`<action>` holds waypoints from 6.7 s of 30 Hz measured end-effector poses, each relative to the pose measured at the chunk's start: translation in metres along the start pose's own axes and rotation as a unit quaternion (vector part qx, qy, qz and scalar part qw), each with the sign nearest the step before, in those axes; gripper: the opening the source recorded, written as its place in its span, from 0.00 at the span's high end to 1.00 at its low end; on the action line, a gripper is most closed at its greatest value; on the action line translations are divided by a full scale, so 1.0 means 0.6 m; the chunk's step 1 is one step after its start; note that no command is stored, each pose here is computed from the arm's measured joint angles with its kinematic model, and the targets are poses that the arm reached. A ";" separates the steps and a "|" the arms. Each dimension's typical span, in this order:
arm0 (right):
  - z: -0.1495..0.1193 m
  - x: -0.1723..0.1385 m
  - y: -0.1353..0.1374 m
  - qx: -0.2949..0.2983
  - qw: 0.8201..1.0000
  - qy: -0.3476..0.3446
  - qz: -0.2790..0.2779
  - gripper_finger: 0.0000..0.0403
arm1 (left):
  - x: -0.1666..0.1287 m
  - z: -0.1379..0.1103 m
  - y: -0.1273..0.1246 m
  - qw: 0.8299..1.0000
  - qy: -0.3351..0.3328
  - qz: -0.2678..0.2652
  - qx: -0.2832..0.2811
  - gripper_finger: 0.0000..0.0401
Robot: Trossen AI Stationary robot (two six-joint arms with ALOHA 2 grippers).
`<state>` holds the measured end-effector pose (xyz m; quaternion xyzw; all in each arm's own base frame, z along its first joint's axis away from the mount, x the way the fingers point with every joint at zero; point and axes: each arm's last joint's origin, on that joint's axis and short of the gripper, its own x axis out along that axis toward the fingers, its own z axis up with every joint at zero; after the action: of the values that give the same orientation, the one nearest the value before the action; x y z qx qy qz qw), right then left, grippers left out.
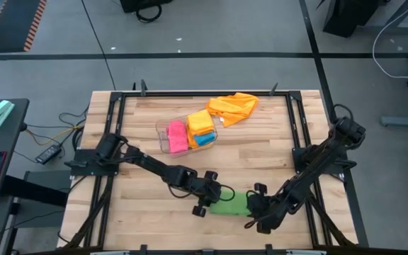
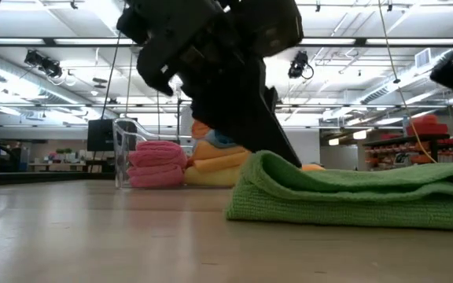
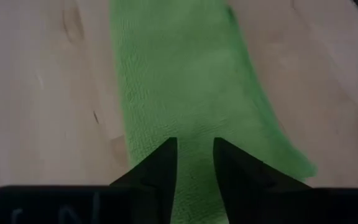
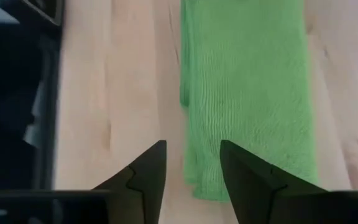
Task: Fold microfiber towels
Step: Fold the green microfiber cloth
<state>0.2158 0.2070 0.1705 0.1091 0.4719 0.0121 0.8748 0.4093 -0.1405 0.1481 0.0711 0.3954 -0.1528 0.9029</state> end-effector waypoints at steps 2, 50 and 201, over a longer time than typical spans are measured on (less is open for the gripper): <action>0.006 -0.011 -0.001 0.005 1.000 -0.017 0.002 0.59 | -0.008 0.005 -0.001 1.000 -0.006 -0.001 0.005 0.73; -0.006 0.050 -0.009 0.030 0.974 -0.199 -0.100 0.58 | -0.024 -0.006 -0.047 0.952 0.050 0.011 0.301 0.57; -0.010 0.079 0.042 -0.519 0.843 0.078 -0.117 0.58 | -0.006 -0.029 0.017 0.993 0.096 0.035 0.051 0.57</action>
<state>0.2390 0.2386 0.1334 -0.4176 0.4730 0.1615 0.7588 0.3983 -0.1254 0.1392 0.1452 0.4691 -0.1331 0.8609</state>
